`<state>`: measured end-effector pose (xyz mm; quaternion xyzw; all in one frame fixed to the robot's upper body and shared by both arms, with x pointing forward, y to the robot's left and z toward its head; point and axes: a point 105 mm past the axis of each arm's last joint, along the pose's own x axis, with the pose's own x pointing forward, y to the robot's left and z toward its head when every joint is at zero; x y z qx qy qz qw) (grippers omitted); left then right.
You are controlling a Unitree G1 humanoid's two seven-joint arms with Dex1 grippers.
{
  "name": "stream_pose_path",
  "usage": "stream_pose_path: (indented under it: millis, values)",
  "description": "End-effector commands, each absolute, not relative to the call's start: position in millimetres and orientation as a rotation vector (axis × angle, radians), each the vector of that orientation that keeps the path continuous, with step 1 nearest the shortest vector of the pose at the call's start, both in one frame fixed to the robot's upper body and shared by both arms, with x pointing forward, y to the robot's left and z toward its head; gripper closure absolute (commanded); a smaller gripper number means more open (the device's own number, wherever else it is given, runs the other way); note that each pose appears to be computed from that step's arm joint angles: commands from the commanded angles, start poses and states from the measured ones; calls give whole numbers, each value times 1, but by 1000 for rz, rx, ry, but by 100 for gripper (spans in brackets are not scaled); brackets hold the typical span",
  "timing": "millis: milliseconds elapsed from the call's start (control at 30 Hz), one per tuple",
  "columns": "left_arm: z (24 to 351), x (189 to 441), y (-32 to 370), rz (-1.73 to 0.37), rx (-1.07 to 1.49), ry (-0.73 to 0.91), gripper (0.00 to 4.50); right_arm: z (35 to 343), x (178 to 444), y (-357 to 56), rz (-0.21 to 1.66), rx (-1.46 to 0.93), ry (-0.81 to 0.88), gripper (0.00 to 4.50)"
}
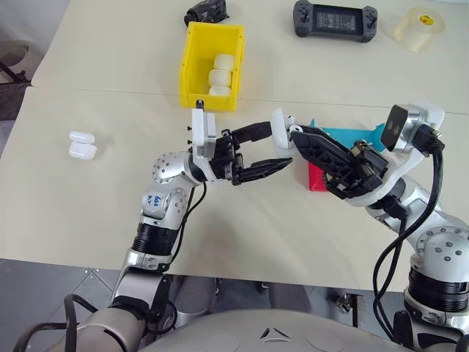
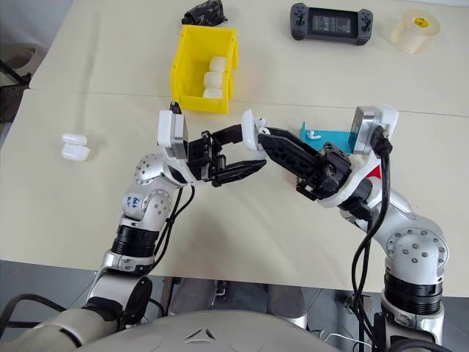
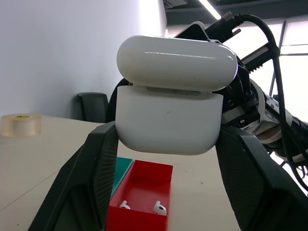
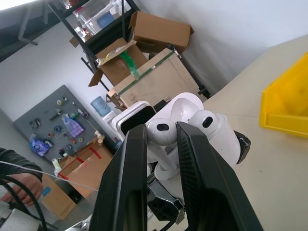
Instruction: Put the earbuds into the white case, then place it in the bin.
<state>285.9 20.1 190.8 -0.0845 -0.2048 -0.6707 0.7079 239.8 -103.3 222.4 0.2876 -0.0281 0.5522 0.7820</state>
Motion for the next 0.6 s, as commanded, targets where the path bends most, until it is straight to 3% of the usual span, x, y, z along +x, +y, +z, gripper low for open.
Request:
stream_pose_path:
  millis: [33, 400, 600]
  values:
    - [219, 282, 20, -1486, -203, -586, 178, 209, 233, -94, 1231, 626, 34, 364]
    - [218, 280, 19, -1505, -197, -581, 178, 215, 235, -97, 1234, 596, -12, 7]
    - [213, 280, 26, -1497, -189, -563, 178, 213, 238, -113, 1179, 563, -20, 3]
